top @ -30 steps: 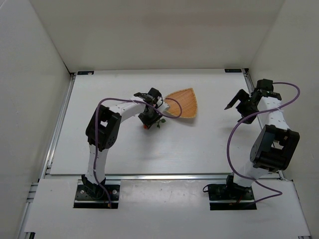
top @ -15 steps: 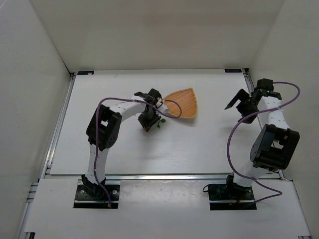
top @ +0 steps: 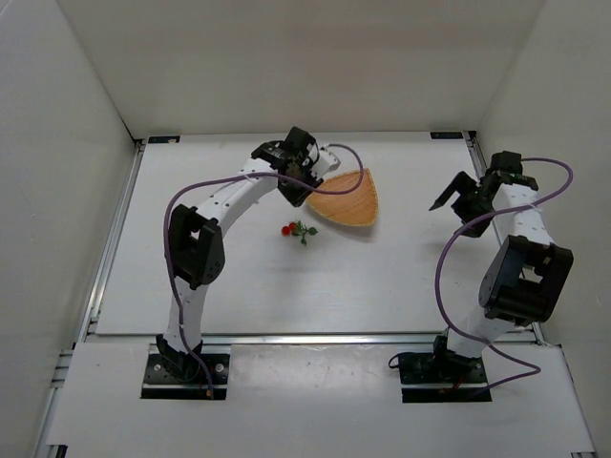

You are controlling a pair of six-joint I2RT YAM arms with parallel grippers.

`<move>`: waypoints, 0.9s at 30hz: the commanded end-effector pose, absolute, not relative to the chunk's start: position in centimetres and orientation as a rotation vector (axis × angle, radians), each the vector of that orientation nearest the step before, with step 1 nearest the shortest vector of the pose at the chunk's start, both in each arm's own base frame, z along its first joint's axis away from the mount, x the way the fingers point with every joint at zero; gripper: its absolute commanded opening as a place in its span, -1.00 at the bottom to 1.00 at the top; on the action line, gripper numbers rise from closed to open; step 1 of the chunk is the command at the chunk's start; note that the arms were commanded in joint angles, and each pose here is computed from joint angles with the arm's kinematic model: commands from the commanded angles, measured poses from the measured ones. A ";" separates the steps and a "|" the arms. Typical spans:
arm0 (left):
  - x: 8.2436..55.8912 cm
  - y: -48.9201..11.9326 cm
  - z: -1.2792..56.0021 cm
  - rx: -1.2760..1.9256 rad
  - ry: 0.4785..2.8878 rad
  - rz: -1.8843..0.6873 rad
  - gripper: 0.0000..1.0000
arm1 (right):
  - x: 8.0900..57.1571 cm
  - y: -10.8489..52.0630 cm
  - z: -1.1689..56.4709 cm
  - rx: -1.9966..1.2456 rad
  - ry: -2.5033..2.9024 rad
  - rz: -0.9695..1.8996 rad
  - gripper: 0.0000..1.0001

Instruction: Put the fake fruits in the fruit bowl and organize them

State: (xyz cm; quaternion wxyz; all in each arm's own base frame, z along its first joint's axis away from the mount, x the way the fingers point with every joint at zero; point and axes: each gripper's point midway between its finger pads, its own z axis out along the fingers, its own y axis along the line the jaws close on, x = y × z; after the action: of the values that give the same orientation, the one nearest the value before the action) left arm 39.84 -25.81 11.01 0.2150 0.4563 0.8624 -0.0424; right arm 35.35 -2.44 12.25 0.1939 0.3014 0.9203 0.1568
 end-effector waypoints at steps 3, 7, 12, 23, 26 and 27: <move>45.1 -31.3 17.6 1.169 2.098 -0.197 -0.43 | 36.2 -1.5 12.9 0.813 2.564 0.502 0.97; 47.7 -34.8 15.8 1.145 2.065 -0.226 -0.34 | 36.3 -1.2 12.6 0.806 2.577 0.505 0.97; 48.0 -38.0 15.9 1.160 1.994 -0.260 -0.23 | 36.3 -1.2 12.6 0.806 2.577 0.505 0.97; 47.2 -38.8 18.0 1.108 1.963 -0.214 0.99 | 36.6 0.2 14.3 0.682 2.553 0.517 0.97; 47.7 -36.7 19.6 1.019 1.982 -0.100 0.99 | 36.9 2.1 15.1 0.521 2.549 0.488 0.97; 47.6 -35.9 19.5 0.990 2.001 -0.064 0.99 | 36.9 3.6 15.2 0.407 2.558 0.436 0.97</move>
State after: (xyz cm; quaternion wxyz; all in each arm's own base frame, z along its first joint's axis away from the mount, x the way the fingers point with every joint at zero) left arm 46.95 -38.34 11.75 0.3702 0.4525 0.8089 -0.0619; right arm 35.68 1.10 12.12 0.1901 0.2398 0.9366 0.1707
